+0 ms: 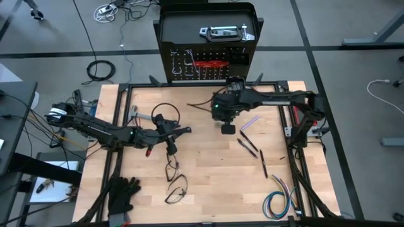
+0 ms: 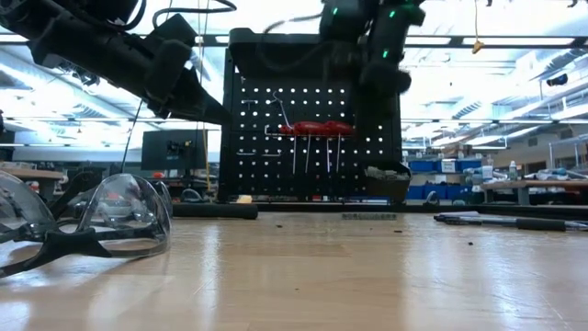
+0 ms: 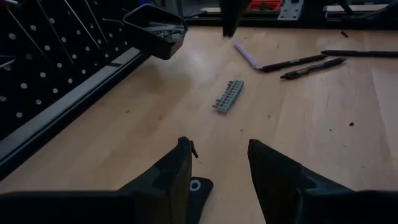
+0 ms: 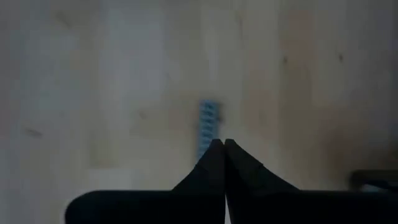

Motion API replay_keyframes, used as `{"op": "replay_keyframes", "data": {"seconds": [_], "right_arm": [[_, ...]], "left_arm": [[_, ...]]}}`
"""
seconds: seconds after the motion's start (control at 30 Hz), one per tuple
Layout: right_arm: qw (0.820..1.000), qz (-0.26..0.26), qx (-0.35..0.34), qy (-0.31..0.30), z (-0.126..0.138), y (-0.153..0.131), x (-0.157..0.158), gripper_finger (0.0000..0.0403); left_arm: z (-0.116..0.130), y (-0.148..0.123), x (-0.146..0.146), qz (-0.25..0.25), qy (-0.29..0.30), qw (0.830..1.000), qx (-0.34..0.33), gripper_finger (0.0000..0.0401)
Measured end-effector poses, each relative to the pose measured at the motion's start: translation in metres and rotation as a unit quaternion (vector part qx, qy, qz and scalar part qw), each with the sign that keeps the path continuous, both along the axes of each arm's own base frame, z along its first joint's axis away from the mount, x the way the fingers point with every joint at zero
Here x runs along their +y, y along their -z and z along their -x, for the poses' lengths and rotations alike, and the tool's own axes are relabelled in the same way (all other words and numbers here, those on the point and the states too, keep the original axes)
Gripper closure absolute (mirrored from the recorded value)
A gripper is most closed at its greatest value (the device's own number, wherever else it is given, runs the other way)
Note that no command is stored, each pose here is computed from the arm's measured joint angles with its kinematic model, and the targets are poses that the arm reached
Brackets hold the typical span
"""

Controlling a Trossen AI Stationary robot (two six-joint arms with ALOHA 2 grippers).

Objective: Hang tools onto peg board
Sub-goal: Put the screwdriver bits on the pegboard

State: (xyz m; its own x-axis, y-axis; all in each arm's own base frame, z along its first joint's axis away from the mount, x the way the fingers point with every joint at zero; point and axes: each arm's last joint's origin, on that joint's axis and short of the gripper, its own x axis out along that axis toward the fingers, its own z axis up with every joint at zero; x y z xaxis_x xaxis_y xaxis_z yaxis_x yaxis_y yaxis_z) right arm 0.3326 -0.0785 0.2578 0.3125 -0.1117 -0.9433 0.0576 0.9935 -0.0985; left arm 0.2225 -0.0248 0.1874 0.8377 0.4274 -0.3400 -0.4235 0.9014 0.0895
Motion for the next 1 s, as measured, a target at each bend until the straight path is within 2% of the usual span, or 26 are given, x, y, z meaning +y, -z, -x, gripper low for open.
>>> {"op": "replay_keyframes", "data": {"seconds": [0.1, 0.37, 0.57, 0.83, 1.0], "right_arm": [[0.999, -0.028, -0.014, 0.005, 0.005, 0.001, 0.001, 0.0381], [0.999, -0.047, 0.012, 0.021, 0.016, 0.057, 0.008, 0.0267], [0.998, -0.048, 0.0, 0.038, 0.02, 0.072, 0.004, 0.0207], [0.998, -0.045, -0.011, 0.04, 0.012, 0.085, -0.004, 0.0183], [0.997, -0.056, 0.03, 0.04, 0.006, 0.122, -0.018, 0.0187]], "left_arm": [[0.0, 0.0, 0.0, 0.001, 0.001, 1.0, -0.001, 0.0245], [0.0, 0.0, -0.001, 0.006, 0.012, 1.0, -0.001, 0.0245], [-0.001, -0.001, 0.0, 0.002, 0.013, 1.0, -0.007, 0.0245], [-0.002, -0.003, 0.0, -0.002, 0.015, 1.0, -0.011, 0.0245], [-0.001, -0.002, 0.0, -0.003, 0.015, 1.0, -0.008, 0.0245]]}}
